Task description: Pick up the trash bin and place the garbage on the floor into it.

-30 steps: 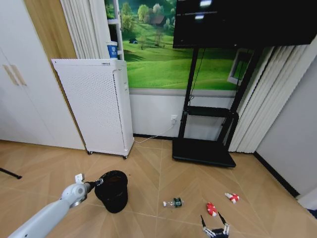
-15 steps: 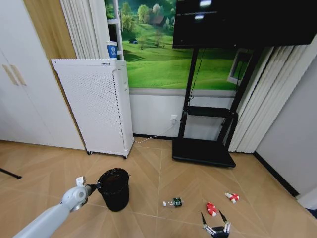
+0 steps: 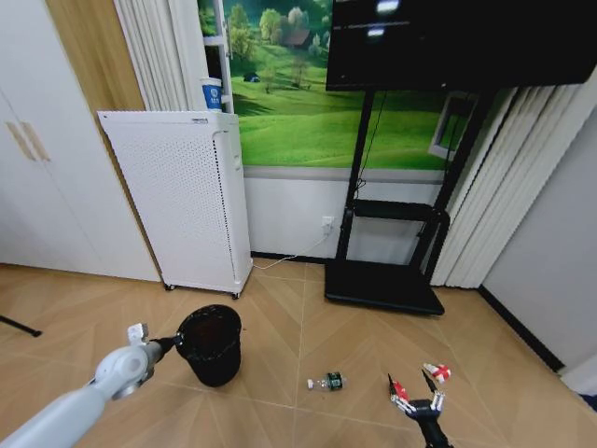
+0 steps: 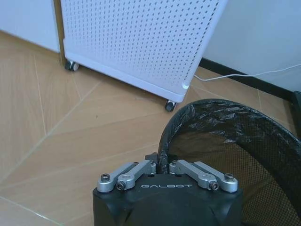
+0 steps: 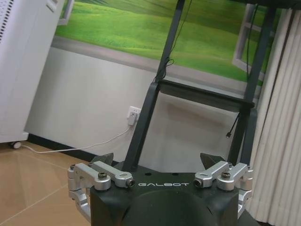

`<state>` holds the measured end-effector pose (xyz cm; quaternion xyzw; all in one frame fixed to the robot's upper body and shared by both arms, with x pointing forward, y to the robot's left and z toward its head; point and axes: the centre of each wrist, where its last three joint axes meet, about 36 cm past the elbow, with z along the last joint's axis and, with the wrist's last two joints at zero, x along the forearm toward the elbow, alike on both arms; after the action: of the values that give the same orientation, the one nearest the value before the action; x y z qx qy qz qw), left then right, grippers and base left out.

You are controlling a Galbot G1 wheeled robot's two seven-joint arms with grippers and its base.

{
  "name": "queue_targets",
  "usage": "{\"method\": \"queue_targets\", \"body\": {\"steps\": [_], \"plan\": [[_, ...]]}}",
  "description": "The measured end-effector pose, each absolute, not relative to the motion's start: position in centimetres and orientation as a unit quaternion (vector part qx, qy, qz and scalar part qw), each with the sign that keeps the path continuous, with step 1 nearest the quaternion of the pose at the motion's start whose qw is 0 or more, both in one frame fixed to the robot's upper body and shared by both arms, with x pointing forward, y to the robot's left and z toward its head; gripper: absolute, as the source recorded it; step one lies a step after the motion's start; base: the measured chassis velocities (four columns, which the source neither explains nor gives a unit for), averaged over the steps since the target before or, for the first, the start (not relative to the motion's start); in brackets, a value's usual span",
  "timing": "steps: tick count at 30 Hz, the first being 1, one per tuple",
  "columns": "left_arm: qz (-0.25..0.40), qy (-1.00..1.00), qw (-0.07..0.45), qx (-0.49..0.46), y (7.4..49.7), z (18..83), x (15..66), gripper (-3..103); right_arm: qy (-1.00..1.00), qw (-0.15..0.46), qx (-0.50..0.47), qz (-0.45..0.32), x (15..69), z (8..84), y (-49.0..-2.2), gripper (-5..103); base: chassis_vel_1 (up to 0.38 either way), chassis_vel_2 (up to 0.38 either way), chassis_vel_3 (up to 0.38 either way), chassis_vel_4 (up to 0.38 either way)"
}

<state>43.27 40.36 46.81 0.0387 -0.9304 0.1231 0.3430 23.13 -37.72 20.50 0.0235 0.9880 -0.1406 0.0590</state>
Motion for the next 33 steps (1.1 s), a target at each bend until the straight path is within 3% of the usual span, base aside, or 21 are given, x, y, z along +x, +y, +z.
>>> {"method": "queue_targets", "body": {"steps": [9,16,25,33], "plan": [[0.038,-0.942,0.331,0.031,40.4,50.1,40.9,7,0.972,0.033,0.066,-0.223,27.8,22.7,-39.3,100,0.000,0.000,0.000,0.000],[0.020,-0.937,0.347,0.036,39.1,49.8,38.2,7,0.964,0.033,0.009,-0.264,30.0,22.7,-40.8,100,0.000,0.000,0.000,0.000],[0.002,-0.931,0.365,0.023,34.7,51.0,35.0,7,0.958,0.035,-0.117,-0.259,35.6,19.1,-36.3,100,0.000,0.000,0.000,0.000],[0.007,-0.923,0.382,0.047,35.2,49.7,34.6,7,0.956,0.012,-0.147,-0.254,35.7,15.5,-34.1,100,0.000,0.000,0.000,0.000]]}}
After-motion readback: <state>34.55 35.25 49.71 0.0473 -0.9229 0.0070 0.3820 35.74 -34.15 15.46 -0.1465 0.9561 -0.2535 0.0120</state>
